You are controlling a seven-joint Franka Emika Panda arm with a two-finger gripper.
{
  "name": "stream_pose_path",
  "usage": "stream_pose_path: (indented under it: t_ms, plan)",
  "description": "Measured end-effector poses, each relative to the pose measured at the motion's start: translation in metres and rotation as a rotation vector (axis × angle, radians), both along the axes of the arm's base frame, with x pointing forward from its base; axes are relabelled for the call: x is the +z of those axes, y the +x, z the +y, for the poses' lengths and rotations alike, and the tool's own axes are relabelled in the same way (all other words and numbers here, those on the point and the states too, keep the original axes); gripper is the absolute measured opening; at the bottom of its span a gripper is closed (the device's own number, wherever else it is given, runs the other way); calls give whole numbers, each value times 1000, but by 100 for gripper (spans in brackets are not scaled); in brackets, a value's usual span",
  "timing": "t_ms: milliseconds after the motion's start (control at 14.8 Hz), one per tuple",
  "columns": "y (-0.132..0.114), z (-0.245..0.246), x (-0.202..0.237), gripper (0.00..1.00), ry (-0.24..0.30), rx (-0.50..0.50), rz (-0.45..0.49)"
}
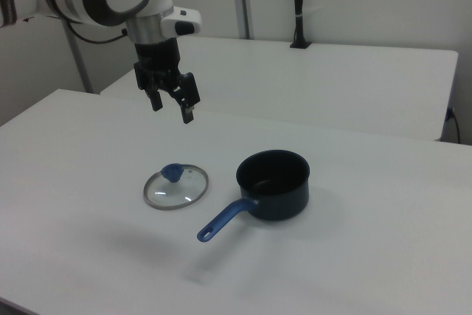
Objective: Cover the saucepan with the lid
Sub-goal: 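Move the gripper over the glass lid and lower toward its blue knob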
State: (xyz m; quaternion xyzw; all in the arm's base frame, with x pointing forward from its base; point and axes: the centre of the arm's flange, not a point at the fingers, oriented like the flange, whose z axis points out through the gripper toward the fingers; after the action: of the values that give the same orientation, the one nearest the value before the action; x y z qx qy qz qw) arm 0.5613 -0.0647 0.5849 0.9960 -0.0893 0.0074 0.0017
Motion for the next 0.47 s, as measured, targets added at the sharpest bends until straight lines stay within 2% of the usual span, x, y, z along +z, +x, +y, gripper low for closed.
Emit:
stream_pose_path:
  t_ms: [473]
  plan:
    - [1, 0, -3, 100, 0, 0, 5]
